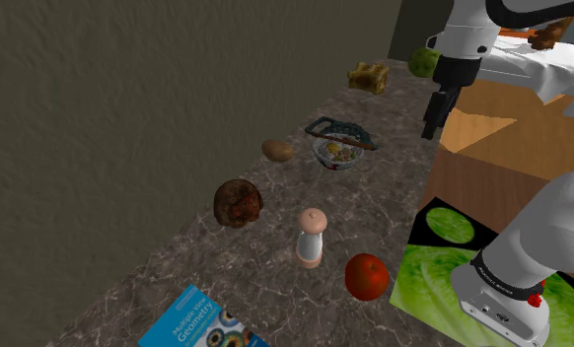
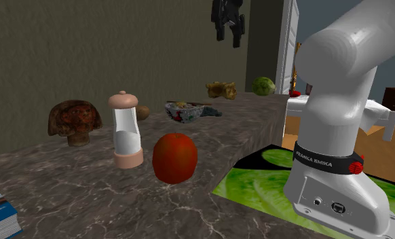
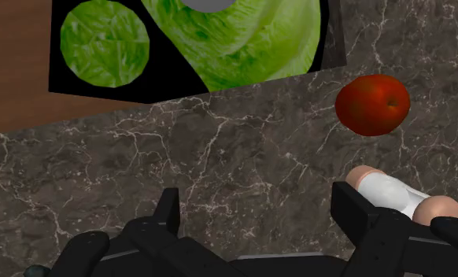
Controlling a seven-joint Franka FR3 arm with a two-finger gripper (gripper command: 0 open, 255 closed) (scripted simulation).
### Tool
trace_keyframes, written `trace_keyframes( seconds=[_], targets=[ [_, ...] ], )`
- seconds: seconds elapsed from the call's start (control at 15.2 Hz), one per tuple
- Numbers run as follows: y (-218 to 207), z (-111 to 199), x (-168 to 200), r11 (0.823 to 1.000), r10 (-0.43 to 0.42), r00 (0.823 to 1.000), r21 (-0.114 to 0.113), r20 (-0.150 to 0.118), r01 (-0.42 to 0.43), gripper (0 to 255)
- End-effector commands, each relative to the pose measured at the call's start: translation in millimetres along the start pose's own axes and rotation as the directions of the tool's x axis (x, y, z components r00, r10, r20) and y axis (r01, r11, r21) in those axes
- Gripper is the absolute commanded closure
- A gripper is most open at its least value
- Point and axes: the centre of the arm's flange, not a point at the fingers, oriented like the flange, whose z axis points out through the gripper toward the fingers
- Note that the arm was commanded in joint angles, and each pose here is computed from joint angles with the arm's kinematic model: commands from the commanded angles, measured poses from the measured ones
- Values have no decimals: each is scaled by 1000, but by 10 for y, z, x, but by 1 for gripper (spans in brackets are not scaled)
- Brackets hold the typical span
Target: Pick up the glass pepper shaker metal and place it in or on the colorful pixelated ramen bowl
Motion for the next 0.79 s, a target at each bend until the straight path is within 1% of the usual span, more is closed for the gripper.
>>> trace_keyframes(
  seconds=[0.0,0.73],
  targets=[
    [0,0,0,1000,0,1000,0,0,0,0],
    [-1199,661,300,997,70,995,24,-66,-68,0]
  ],
)
